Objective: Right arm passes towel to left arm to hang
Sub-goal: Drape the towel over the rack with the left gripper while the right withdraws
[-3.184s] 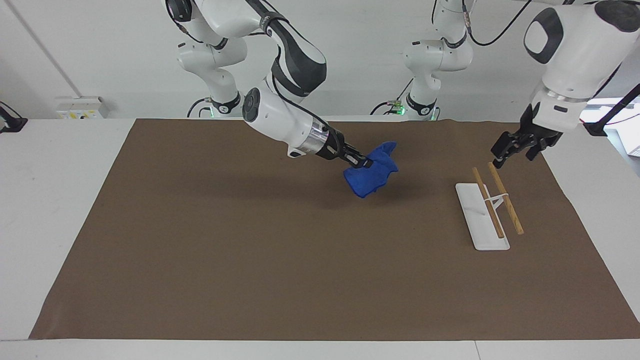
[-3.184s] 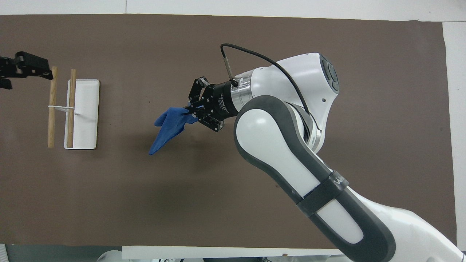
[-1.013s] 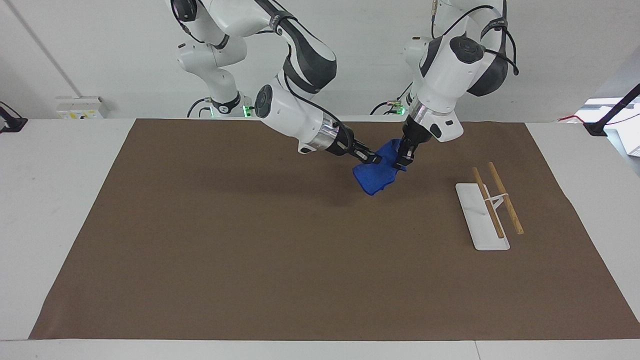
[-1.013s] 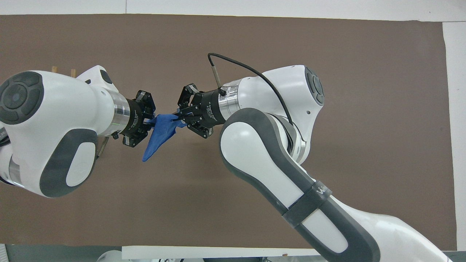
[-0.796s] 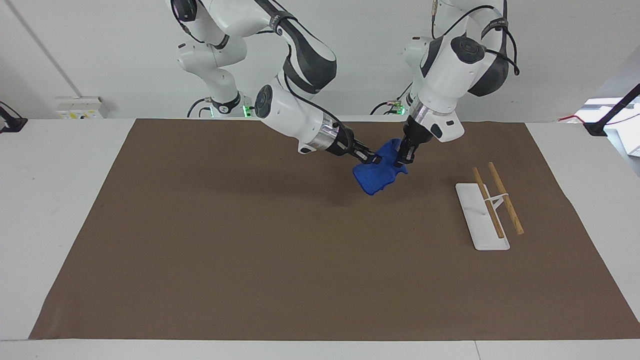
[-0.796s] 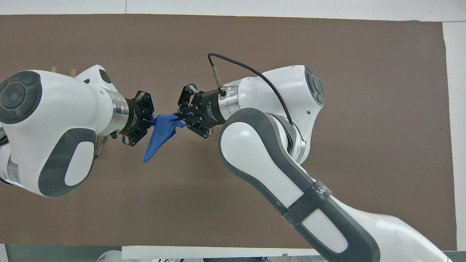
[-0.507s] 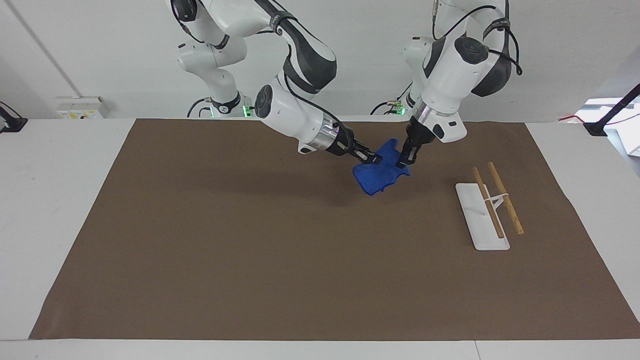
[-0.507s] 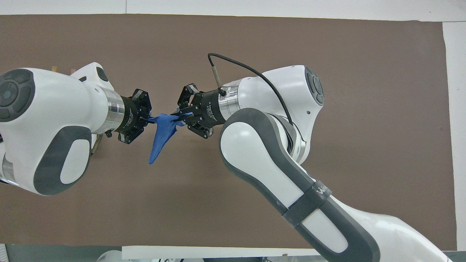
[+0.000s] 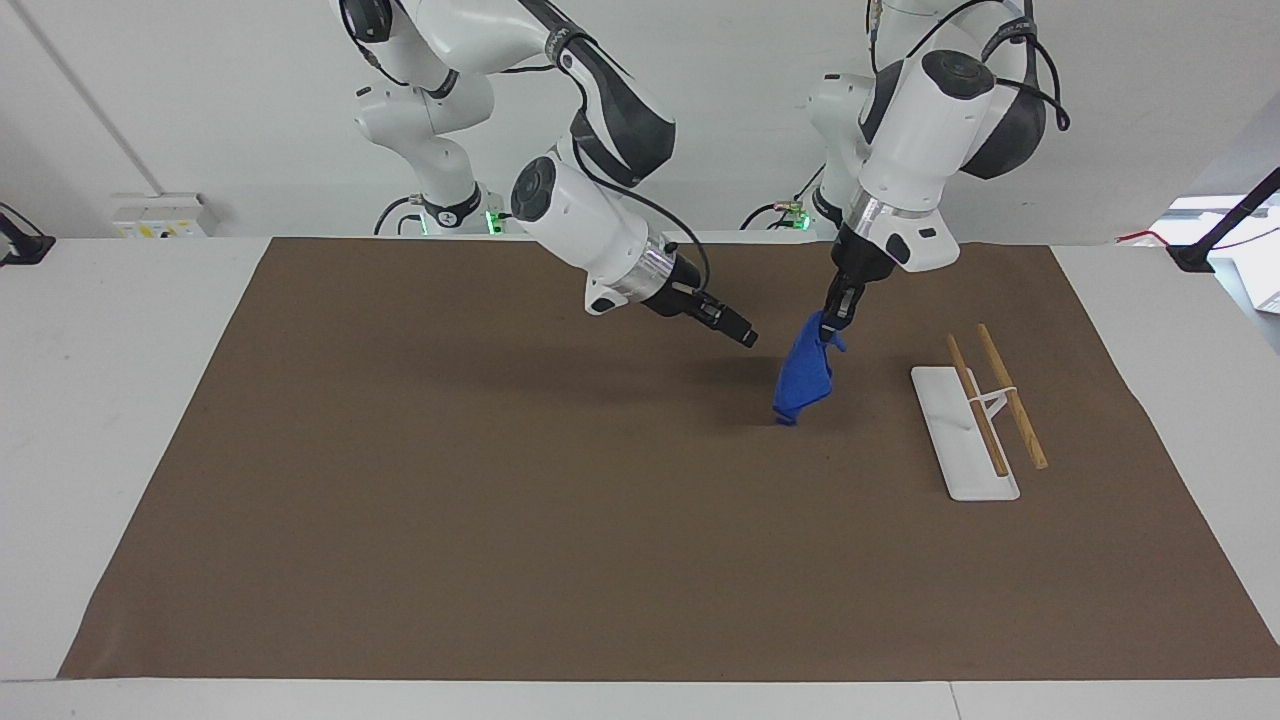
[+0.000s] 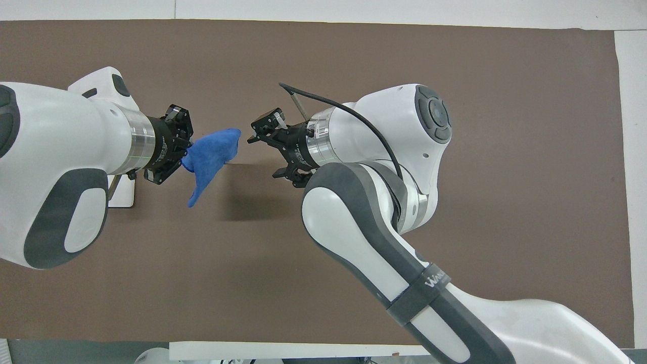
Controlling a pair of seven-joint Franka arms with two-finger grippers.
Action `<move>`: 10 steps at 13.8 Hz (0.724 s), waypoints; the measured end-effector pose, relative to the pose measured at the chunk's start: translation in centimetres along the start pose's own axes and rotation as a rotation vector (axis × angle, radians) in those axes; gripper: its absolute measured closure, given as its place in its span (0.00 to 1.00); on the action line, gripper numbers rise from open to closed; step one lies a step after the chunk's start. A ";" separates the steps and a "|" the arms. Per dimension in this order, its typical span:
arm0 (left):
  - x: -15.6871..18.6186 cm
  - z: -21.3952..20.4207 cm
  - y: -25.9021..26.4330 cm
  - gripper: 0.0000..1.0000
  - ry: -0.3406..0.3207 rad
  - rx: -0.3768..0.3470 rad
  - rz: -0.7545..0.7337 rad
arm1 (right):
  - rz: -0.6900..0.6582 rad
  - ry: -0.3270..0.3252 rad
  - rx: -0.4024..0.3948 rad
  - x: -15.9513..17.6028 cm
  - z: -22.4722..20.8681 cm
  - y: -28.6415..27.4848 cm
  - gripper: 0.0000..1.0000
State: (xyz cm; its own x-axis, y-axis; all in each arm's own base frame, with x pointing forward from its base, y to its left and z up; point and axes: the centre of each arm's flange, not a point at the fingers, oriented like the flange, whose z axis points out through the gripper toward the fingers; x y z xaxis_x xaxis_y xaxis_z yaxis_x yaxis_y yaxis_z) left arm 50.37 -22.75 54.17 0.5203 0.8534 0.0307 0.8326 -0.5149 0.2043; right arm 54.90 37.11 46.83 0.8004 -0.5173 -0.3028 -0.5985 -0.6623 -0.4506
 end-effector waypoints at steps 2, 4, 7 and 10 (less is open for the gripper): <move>3.6 -0.7 -0.2 0.98 0.067 -0.004 0.027 | -0.220 0.107 -0.163 3.0 -3.1 1.8 0.00; 8.6 -1.8 -1.0 0.98 0.123 -0.012 0.009 | -0.402 0.139 -0.320 7.3 -7.5 4.4 0.00; 15.5 -2.2 -3.0 0.98 0.185 -0.035 -0.084 | -0.585 0.163 -0.562 12.7 -14.4 8.9 0.00; 21.7 -0.5 -6.2 0.98 0.235 -0.106 -0.211 | -0.606 0.166 -0.657 14.4 -22.3 12.6 0.00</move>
State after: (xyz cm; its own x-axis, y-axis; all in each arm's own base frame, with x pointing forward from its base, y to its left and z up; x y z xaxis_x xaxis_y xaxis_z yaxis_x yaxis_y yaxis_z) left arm 56.41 -1.04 54.04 0.2702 0.9419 0.1996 0.8864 -0.3243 0.3303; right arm 58.13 9.25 55.50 0.9996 -0.0172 -0.0225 -0.0151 -0.9957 0.0914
